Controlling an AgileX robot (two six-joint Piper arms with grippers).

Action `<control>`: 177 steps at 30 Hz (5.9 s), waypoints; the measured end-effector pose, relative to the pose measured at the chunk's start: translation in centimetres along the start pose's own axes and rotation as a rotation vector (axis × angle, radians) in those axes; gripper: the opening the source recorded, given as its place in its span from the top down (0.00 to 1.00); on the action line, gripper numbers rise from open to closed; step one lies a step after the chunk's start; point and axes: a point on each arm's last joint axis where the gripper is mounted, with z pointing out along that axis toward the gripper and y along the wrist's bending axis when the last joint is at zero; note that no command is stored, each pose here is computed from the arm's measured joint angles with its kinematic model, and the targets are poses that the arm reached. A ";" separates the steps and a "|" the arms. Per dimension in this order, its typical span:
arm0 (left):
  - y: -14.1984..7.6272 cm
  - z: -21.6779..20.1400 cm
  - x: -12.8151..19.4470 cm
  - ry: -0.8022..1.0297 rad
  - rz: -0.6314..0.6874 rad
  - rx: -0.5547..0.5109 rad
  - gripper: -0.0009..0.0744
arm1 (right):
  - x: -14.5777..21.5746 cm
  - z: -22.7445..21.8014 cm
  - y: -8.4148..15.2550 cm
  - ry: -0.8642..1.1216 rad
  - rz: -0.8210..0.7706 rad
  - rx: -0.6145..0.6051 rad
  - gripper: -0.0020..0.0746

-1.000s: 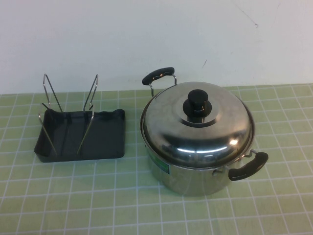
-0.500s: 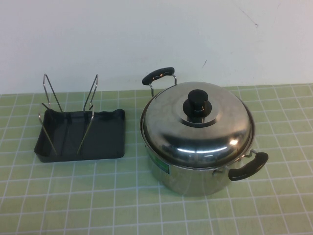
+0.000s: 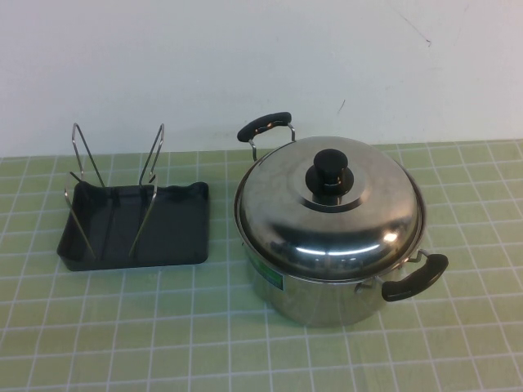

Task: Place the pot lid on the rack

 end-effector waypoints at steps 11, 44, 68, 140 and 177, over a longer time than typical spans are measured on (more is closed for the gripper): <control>-0.1 -0.2 -2.0 -0.216 -0.082 0.021 0.99 | -4.0 -1.0 -1.3 -0.457 0.078 0.125 0.98; -0.9 1.2 -2.1 0.109 0.109 0.038 0.99 | -4.1 7.8 -1.6 0.469 -0.063 -0.119 0.98; -1.1 1.1 -1.6 0.065 -0.044 0.073 0.99 | -3.9 22.1 15.8 0.126 0.112 -0.811 0.98; -5.5 1.3 -2.3 0.375 -1.340 0.523 0.07 | -12.1 15.8 25.5 -0.202 0.426 -1.357 0.54; -5.7 1.2 -1.6 0.430 -1.258 0.505 0.60 | -12.0 15.7 29.3 -0.021 0.712 -1.510 0.54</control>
